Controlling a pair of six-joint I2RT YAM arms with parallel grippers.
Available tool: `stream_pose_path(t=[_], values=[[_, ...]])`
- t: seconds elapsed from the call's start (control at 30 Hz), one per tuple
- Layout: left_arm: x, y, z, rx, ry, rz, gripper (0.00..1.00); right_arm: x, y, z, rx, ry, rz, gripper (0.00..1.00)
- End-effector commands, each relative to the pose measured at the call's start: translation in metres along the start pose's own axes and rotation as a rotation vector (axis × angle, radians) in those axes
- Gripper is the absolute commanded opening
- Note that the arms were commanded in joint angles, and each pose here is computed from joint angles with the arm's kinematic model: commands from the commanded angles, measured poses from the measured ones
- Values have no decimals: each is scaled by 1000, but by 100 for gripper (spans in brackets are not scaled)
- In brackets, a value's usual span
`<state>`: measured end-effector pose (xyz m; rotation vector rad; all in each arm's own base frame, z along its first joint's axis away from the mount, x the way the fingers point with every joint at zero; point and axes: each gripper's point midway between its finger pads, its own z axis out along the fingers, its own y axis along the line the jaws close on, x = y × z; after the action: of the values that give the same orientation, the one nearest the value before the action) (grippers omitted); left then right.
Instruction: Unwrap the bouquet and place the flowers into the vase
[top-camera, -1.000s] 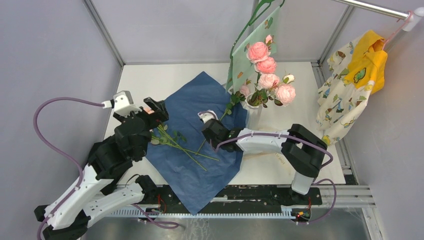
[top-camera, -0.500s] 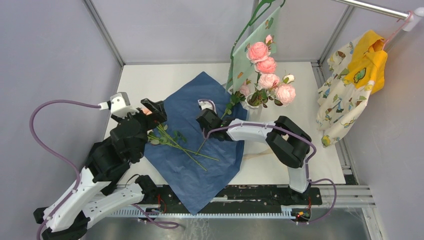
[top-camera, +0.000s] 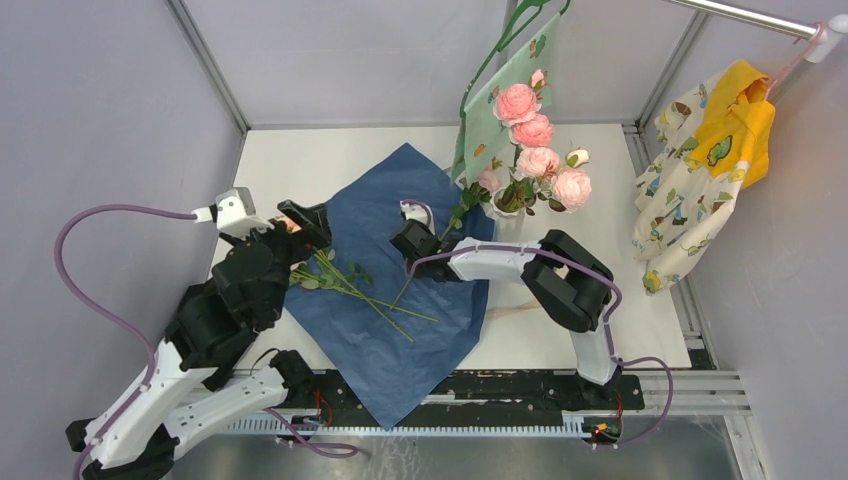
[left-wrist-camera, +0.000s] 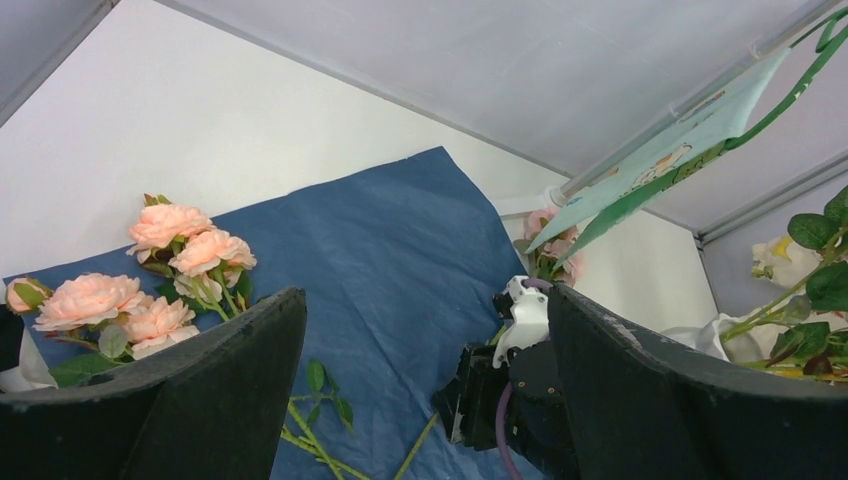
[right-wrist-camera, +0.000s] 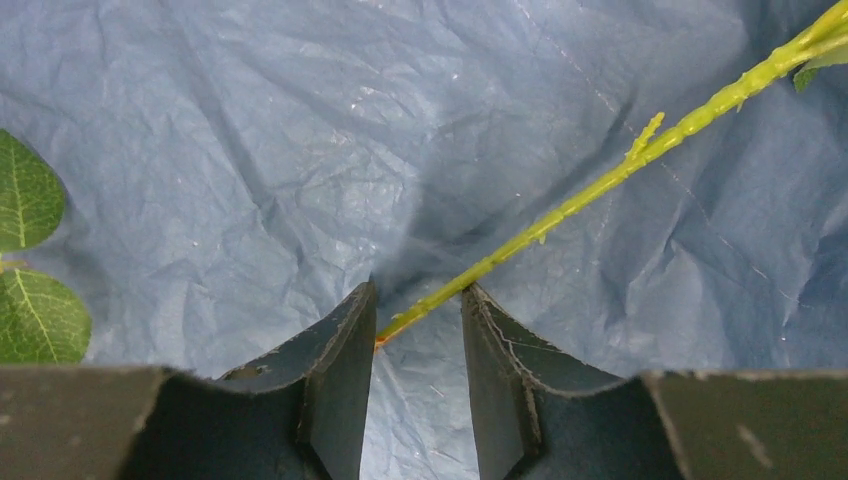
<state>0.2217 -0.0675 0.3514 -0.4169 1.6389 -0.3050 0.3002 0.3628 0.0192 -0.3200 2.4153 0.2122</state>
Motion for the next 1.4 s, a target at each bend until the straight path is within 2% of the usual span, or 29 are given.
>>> stream_pose_path(t=[0.0, 0.03, 0.27, 0.37, 0.57, 0.77, 0.97, 1.1, 1.23, 1.27, 1.3, 1.37], values=[[0, -7, 0, 23, -3, -65, 95, 7, 10, 13, -22, 30, 28, 41], [0, -6, 0, 24, -3, -66, 95, 10, 10, 14, -21, 34, 28, 39], [-2, -5, -2, 28, -8, -75, 94, 15, 15, 9, -67, 38, 23, 9], [-3, -6, -2, 31, -8, -74, 94, 20, 20, 2, -96, 45, 7, 0], [-3, -6, -2, 28, -11, -73, 95, 20, 22, -27, -94, -7, -52, 0], [-1, -10, 1, 28, -5, -64, 95, -3, 28, -57, -111, -105, -115, 0], [-3, -9, 3, 16, -13, -61, 95, -23, 56, -91, -146, -199, -303, 0], [-5, -9, 3, 12, -19, -61, 95, -21, 71, -106, -203, -213, -388, 0], [-7, -8, 2, 10, -22, -63, 95, -1, 66, -102, -221, -157, -421, 0], [-6, -8, 2, 10, -22, -63, 94, 4, 63, -99, -209, -142, -430, 4], [-6, -8, 2, 9, -20, -60, 95, 9, 57, -95, -181, -127, -442, 15], [-5, -8, 3, 8, -19, -60, 94, 13, 46, -90, -129, -114, -460, 29]])
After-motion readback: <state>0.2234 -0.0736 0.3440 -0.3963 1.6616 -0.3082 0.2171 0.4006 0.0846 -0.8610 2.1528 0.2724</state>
